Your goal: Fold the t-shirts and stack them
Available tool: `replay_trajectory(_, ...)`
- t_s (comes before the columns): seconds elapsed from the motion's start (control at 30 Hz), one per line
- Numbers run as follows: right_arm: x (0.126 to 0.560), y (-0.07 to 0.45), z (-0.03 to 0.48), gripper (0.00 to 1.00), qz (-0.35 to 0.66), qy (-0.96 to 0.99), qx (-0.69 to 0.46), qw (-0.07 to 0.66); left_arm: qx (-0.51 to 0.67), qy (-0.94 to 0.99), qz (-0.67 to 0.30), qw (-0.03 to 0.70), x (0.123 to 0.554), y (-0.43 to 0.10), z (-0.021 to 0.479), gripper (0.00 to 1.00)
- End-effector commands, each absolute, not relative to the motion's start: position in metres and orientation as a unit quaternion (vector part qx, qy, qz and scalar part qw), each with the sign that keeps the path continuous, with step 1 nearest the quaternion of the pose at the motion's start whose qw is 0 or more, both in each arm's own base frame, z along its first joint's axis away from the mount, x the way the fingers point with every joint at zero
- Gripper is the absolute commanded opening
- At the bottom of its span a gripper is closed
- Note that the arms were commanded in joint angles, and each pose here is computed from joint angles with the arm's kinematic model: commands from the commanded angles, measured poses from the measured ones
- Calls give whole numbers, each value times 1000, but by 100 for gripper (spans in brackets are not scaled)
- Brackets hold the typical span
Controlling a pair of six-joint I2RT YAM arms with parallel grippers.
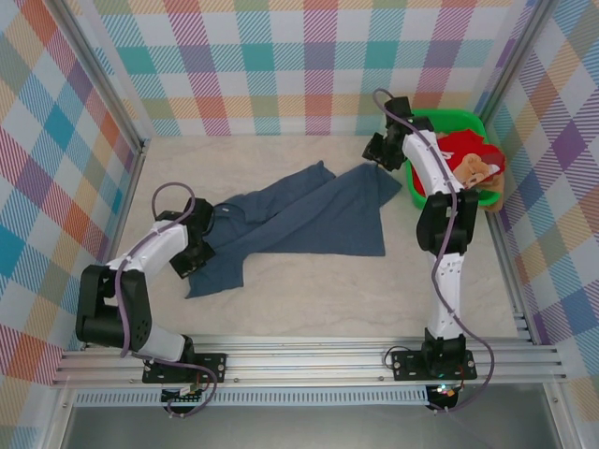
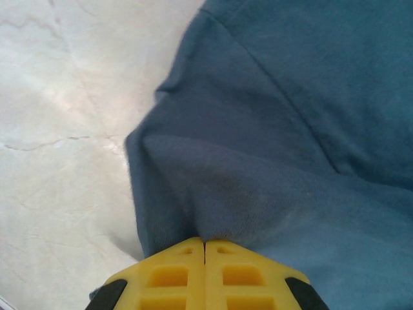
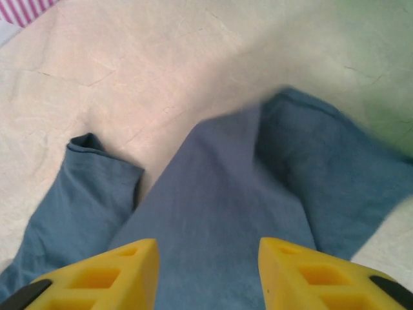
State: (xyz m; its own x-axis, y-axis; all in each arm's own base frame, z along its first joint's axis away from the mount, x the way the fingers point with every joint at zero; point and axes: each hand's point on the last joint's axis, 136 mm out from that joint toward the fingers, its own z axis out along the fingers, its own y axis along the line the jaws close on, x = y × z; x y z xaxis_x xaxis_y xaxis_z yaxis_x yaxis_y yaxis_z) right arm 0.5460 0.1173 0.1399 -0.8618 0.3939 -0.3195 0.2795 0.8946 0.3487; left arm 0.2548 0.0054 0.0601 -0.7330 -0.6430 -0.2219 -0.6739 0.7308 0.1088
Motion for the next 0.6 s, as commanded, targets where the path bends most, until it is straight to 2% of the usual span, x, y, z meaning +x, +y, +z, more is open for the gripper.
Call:
replay_trajectory(0.0, 519, 110, 170, 48, 127, 958, 175, 191, -357, 928, 60, 87, 273, -3, 62, 0)
replay_trajectory(0.03, 511, 106, 176, 49, 123, 955, 183, 197, -355, 929, 61, 87, 274, -2, 63, 3)
replay_trajectory(0.13, 476, 101, 186, 51, 124, 949, 197, 211, -355, 927, 79, 91, 267, 5, 72, 44)
replay_trajectory(0.17, 461, 101, 187, 50, 128, 948, 202, 209, -356, 926, 91, 88, 259, 9, 77, 55)
replay_trajectory(0.2, 444, 103, 182, 50, 133, 949, 206, 199, -356, 925, 97, 87, 251, 11, 81, 59)
replay_trajectory(0.33, 383, 113, 160, 49, 149, 954, 204, 158, -353, 928, 106, 62, 214, 15, 79, 60)
replay_trajectory(0.4, 355, 120, 149, 48, 161, 957, 198, 139, -358, 927, 101, 41, 195, 13, 69, 57)
replay_trajectory(0.57, 308, 135, 119, 46, 187, 960, 186, 93, -382, 919, 96, -11, 170, 16, 42, 54)
